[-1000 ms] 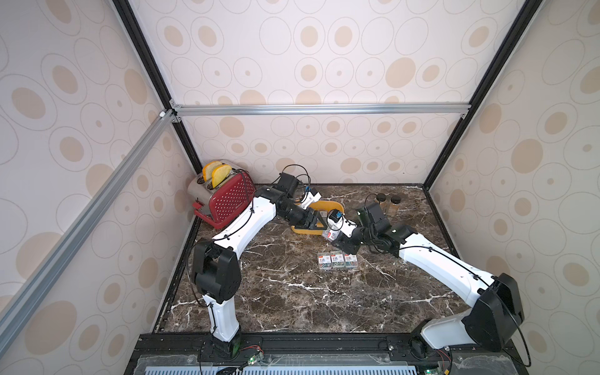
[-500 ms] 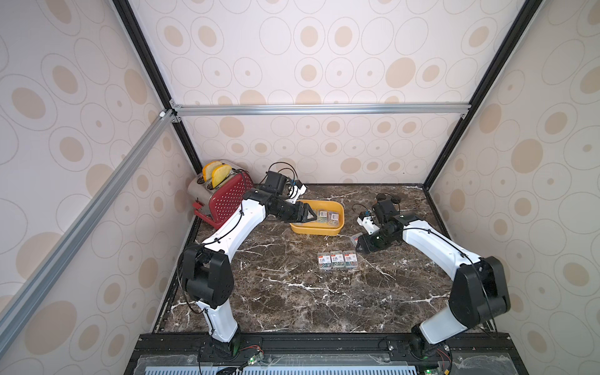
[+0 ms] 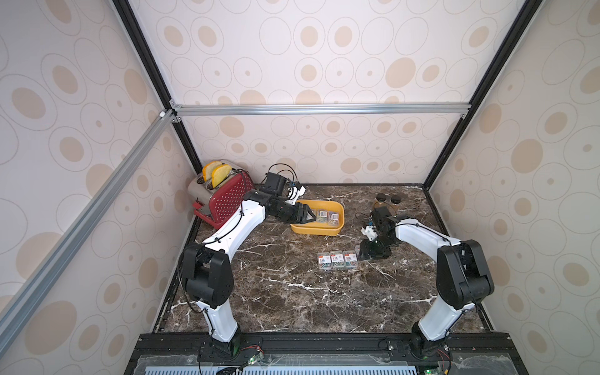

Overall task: Take the paper clips out of the storage box
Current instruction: Place the boxed paper clips at the center of the board.

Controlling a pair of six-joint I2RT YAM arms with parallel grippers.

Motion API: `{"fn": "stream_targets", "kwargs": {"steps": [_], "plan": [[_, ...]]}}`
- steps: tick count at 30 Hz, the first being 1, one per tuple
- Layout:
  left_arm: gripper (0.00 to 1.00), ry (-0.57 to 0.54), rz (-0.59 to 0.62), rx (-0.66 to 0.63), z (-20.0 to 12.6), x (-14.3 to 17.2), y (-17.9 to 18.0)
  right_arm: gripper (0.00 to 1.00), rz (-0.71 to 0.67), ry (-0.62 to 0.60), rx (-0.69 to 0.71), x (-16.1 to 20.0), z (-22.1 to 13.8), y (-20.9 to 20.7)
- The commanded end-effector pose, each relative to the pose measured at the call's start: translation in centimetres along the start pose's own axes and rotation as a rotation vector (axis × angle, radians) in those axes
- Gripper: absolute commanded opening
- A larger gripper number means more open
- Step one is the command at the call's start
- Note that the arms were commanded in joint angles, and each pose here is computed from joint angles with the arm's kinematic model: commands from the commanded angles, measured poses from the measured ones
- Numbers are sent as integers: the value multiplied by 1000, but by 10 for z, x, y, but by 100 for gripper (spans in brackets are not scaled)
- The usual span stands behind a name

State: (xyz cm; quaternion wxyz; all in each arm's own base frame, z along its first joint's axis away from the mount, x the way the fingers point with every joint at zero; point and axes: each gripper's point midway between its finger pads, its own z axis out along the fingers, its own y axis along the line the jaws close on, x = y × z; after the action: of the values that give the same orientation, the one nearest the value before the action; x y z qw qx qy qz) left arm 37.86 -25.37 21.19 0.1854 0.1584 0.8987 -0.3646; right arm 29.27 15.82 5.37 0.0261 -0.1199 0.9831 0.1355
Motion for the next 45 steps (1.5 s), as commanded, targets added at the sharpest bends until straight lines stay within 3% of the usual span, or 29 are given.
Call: {"fn": "stream_targets", "kwargs": {"steps": [1,13,26,45], "plan": [[67,-7,15,16,-1,-3,-5,28,47,28,18,6,7,-7],[67,17,25,20,4,-4,-4,41,71,60,5,9,17,-7],[67,29,24,27,8,-4,-2,68,78,73,-11,10,18,-5],[67,33,32,26,9,-2,-1,69,76,4,-28,-5,2,-1]]}}
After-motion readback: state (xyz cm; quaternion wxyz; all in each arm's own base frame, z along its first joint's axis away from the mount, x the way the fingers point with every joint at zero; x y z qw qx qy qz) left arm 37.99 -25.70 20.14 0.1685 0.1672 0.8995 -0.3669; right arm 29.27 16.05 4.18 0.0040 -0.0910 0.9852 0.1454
